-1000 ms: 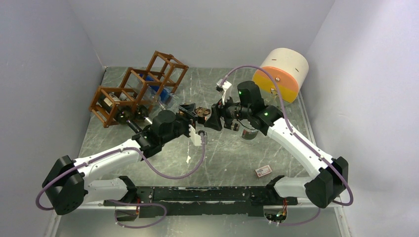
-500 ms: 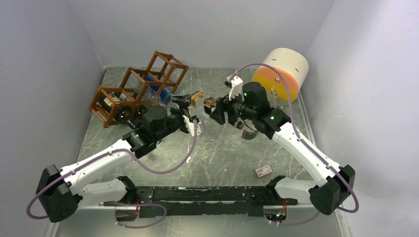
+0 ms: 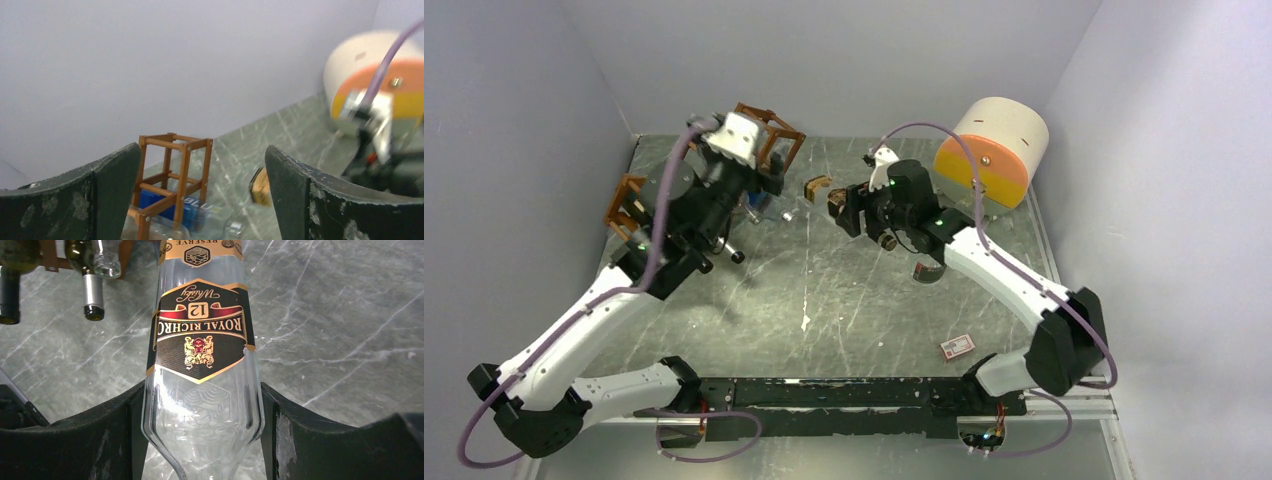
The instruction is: Put the wine bottle on the wine rack
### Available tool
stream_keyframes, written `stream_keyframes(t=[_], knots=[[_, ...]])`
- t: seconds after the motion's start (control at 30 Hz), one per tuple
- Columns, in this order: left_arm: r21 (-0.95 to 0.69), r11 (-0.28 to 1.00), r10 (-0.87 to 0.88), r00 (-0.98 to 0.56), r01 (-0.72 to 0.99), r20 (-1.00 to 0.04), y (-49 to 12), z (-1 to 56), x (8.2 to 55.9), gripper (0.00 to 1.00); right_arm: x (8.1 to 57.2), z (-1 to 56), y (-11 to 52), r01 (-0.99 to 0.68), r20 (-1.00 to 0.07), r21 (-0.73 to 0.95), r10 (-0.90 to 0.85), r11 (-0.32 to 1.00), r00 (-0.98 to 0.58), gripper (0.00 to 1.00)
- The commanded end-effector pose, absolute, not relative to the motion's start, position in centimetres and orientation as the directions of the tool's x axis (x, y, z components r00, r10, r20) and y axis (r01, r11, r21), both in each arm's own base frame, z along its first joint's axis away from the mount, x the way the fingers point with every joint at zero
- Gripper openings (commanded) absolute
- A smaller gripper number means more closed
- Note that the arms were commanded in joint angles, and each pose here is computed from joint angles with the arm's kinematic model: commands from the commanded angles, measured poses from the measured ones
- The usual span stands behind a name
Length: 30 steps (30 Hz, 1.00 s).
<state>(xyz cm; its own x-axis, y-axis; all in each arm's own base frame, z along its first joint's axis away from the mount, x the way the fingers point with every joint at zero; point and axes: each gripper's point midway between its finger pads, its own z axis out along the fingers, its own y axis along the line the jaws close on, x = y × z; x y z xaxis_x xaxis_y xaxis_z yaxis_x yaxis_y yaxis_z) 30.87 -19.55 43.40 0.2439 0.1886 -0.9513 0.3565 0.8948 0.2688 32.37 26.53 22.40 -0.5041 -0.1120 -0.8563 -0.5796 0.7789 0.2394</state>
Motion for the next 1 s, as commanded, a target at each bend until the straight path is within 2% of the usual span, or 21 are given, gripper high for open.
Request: stream_keyframes(t=[0.0,0.3,0.57,0.97], knots=[[0.000,0.947,-0.005,0.015,0.323,-1.000,-18.6,43.9,30.6,0.97,36.4,29.7,29.8,-0.621,-0.947,0.265,0.076,0.738,-0.314,0.00],[-0.100,0.864,-0.068,-0.082,0.493,-0.994,-21.6,44.5,28.3,1.00,40.2,29.7,33.0,-0.611,-0.944,0.308,0.152,0.729,-0.294,0.00],[-0.126,0.886,-0.069,-0.142,0.447,-0.988,-21.0,44.0,28.5,1.00,43.0,28.8,35.3,-0.629,-0.949,0.299,0.152,0.718,-0.277,0.00],[-0.118,0.912,-0.046,-0.186,0.394,-0.981,-20.8,42.8,29.5,1.00,44.1,27.5,37.9,-0.700,-0.954,0.292,0.145,0.652,-0.263,0.00]])
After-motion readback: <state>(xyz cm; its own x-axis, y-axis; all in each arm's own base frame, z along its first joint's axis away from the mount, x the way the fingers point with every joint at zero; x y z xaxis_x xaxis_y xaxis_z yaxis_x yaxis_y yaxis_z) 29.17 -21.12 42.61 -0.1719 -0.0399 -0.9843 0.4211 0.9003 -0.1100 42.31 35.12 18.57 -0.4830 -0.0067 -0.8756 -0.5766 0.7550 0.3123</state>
